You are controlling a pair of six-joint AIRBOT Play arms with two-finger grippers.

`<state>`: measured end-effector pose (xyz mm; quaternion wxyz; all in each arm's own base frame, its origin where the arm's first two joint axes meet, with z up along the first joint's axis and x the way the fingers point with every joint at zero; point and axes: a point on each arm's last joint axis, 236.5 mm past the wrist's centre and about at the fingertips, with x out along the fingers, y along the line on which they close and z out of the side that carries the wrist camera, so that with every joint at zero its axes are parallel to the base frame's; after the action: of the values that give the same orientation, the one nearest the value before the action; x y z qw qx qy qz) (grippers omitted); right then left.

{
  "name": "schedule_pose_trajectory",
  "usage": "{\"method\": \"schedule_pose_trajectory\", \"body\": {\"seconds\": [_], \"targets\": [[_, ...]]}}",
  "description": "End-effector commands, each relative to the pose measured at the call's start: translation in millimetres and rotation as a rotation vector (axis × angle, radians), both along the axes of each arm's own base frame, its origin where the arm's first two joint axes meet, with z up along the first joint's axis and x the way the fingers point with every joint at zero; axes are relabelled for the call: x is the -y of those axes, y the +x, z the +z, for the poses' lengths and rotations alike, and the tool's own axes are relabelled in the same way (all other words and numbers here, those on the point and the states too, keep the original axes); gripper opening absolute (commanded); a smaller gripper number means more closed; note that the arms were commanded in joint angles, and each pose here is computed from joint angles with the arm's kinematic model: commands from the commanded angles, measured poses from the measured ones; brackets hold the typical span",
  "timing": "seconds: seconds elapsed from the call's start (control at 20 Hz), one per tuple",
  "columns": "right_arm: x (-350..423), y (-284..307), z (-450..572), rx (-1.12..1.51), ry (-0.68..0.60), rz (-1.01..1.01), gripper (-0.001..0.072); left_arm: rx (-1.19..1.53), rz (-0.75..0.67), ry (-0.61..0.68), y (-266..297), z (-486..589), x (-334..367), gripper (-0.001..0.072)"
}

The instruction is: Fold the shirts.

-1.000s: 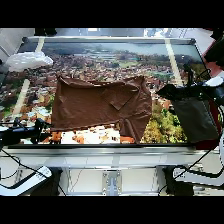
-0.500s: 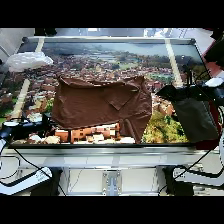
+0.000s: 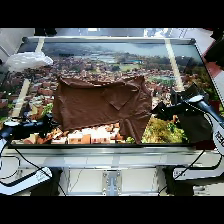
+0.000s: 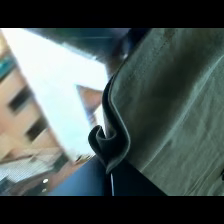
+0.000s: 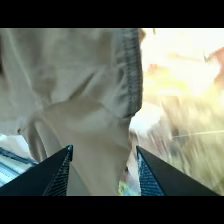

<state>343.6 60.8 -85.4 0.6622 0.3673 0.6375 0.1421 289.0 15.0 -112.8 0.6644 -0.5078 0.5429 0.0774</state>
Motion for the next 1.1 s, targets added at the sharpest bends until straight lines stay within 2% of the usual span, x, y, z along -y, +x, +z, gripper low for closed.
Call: {"method": "schedule_pose_trajectory", "body": {"seconds": [0.0,0.4,0.45,0.5,0.55,0.7,0.8,0.9,1.05], "targets": [[-5.4,6.0,-12.8,-0.004,0.018,-0.046,0.0449,0.015,-0.02,-0.002,0.3,4.0,2.5,0.0012],[-26.0,26.1,-37.9,0.022,-0.09,-0.075,0.0439,0.025,-0.037,0.006,0.2,4.1,2.6,0.0012],[-32.8,26.7,-39.3,0.016,-0.075,-0.077,0.0318,0.027,-0.042,0.009,0.2,4.2,2.6,0.0012],[-38.4,28.3,-37.8,0.023,-0.061,-0.076,0.0134,0.028,-0.042,0.009,0.2,4.2,2.6,0.0012],[-43.5,32.1,-33.1,0.042,-0.04,-0.078,0.0023,0.032,-0.045,0.012,1.0,4.9,1.9,0.0011],[-55.0,46.2,2.7,0.13,0.018,-0.021,0.0016,0.138,-0.104,0.088,16.8,29.0,-7.1,0.0011],[-59.1,56.7,55.6,0.266,0.02,0.052,0.0015,0.283,-0.129,0.197,39.4,76.3,-23.6,0.0011],[-60.2,55.0,126.2,0.437,-0.019,0.137,0.0015,0.457,-0.147,0.325,53.6,148.2,-39.8,0.0011],[-59.9,11.8,233.7,0.672,-0.138,0.291,0.0016,0.742,-0.197,0.61,38.4,280.9,-47.8,0.0011]]}}
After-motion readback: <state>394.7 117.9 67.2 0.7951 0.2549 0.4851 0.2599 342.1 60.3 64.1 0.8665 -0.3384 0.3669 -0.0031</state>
